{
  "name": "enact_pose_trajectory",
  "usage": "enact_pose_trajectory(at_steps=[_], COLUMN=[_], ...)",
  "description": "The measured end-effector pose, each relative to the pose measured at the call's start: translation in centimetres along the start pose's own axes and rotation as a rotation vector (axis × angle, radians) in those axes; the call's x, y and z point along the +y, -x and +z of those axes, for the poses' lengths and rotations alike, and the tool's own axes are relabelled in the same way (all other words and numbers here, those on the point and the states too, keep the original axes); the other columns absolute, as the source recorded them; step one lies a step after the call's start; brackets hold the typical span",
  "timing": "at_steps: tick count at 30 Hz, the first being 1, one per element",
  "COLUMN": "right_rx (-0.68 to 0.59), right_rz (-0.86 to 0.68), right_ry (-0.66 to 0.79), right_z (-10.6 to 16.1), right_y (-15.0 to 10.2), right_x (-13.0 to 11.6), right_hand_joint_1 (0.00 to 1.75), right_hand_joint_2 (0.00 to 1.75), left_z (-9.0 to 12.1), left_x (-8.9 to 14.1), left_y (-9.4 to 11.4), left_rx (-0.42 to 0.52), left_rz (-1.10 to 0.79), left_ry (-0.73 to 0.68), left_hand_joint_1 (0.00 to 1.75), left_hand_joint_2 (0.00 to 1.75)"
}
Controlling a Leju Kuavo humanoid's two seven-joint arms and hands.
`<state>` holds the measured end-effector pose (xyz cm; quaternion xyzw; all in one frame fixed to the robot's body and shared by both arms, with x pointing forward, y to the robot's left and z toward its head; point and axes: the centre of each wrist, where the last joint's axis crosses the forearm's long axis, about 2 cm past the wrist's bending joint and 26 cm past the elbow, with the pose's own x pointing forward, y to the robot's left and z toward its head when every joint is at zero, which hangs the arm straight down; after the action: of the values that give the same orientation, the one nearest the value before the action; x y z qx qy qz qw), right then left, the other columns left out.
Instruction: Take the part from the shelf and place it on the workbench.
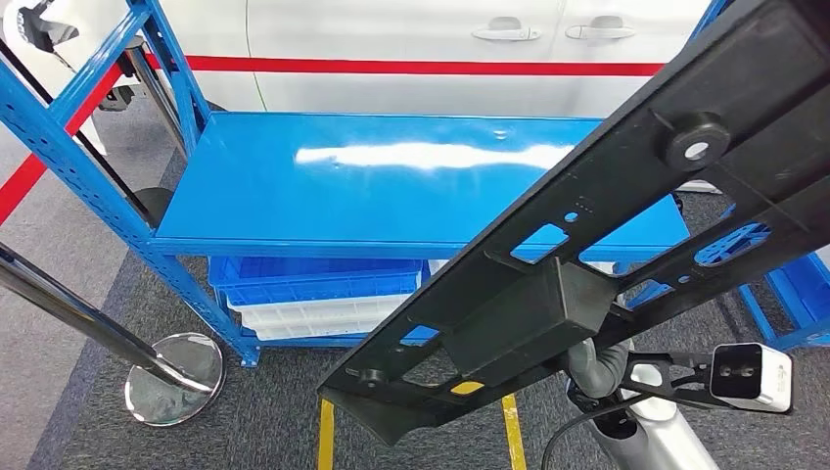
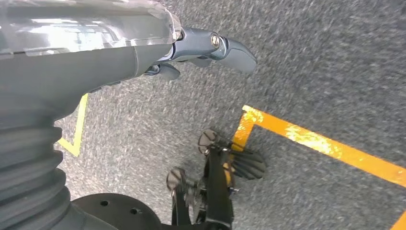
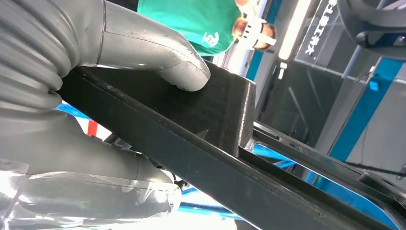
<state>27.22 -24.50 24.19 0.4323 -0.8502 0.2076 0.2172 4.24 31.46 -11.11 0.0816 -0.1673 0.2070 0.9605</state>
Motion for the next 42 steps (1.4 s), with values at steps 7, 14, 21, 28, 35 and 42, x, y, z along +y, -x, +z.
enact_pose_trajectory(at_steps=[7,14,21,28,35,42], right_rx=[0.031,0.040,0.029,0.043,0.034,0.025], right_rz=[0.022,0.020,0.049,0.032,0.040,0.015], right_ry=[0.001,0.038,0.060,0.050,0.044,0.033], right_z=[1.5,2.0,1.3,1.8,1.4,1.4], right_y=[-0.6,0.0,0.5,0.6,1.0,1.1], right_x=[-0.8,-0.4,-0.6,-0.1,0.3,0.7], right_hand_joint_1=[1.73,1.73,1.73,1.73,1.73,1.73], right_hand_joint_2=[1.75,1.75,1.75,1.75,1.75,1.75], left_z=[-0.1,-0.3,-0.5,-0.4,-0.4,-0.2], left_x=[0.6,2.2,2.5,2.5,2.3,2.2], left_y=[-0.1,-0.6,-1.3,-1.1,-0.8,-0.3], left_rx=[-0.027,-0.058,-0.070,-0.062,-0.045,-0.020], left_rz=[0.003,-0.001,-0.012,-0.016,-0.021,-0.010], left_ry=[-0.022,-0.037,-0.042,-0.053,-0.067,-0.076], left_hand_joint_1=[0.00,0.00,0.00,0.00,0.00,0.00], left_hand_joint_2=[1.75,1.75,1.75,1.75,1.75,1.75])
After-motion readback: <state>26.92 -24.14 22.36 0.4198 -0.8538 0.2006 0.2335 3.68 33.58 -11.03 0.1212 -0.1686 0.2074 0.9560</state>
